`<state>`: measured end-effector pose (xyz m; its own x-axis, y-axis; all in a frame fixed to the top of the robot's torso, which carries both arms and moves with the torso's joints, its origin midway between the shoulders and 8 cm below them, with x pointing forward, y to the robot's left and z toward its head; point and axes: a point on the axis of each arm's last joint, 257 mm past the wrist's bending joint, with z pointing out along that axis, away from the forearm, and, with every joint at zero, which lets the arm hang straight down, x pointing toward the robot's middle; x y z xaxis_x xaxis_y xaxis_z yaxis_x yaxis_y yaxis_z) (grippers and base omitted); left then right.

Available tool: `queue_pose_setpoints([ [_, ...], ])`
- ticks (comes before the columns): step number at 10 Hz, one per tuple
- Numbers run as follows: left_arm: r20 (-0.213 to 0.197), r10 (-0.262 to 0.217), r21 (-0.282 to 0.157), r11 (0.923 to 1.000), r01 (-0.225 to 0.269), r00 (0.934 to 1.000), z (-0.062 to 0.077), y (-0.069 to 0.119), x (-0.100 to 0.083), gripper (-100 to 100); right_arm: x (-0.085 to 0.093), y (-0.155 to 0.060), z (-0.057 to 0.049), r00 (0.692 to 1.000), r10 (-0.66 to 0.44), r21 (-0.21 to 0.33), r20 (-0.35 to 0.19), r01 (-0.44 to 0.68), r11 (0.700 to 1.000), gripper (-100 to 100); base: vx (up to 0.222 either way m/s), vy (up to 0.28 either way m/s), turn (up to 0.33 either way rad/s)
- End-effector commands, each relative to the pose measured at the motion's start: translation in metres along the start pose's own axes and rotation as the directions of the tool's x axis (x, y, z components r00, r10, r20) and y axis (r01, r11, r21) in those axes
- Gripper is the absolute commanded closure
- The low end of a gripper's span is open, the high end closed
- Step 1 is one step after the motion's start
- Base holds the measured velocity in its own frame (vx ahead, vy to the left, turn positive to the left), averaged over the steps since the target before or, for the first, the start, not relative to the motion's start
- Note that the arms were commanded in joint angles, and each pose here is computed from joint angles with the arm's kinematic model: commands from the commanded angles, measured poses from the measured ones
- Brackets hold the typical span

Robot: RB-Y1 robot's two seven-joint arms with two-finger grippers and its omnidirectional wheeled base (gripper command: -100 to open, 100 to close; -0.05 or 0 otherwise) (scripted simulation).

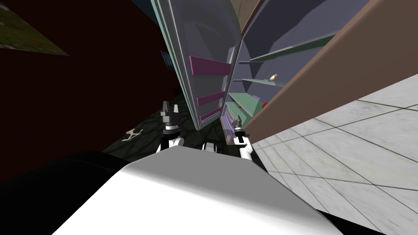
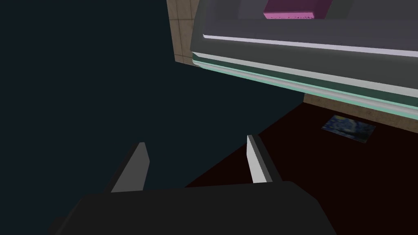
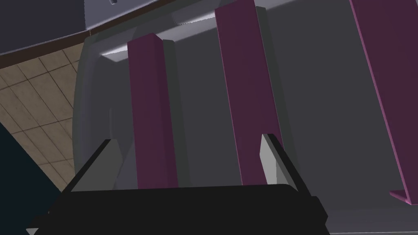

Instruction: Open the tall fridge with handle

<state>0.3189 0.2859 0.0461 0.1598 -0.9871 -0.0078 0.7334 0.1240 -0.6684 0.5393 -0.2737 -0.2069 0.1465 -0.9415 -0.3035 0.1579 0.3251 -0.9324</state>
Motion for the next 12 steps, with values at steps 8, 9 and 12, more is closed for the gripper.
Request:
queue_pose_setpoints([
  [8, 0.0, 0.0, 0.0, 1.0, 0.0, 1.0, 0.0, 0.0, 0.0, 0, 0.025, -0.026, 0.03, 0.994, 0.025, -0.022, -0.104, -0.027, 0.999, -100, 0.095, 0.307, -0.085],
  [9, 0.0, 0.0, 0.0, 1.0, 0.0, 1.0, 0.0, 0.0, 0.0, 0, 0.025, -0.027, 0.032, 0.993, 0.036, -0.022, -0.116, -0.039, 0.999, -100, 0.069, 0.335, -0.096],
  [12, 0.0, 0.0, 0.0, 1.0, 0.0, 1.0, 0.0, 0.0, 0.0, 0, 0.027, -0.031, 0.04, 0.986, 0.068, -0.021, -0.151, -0.072, 0.997, -100, 0.067, 0.288, -0.072],
])
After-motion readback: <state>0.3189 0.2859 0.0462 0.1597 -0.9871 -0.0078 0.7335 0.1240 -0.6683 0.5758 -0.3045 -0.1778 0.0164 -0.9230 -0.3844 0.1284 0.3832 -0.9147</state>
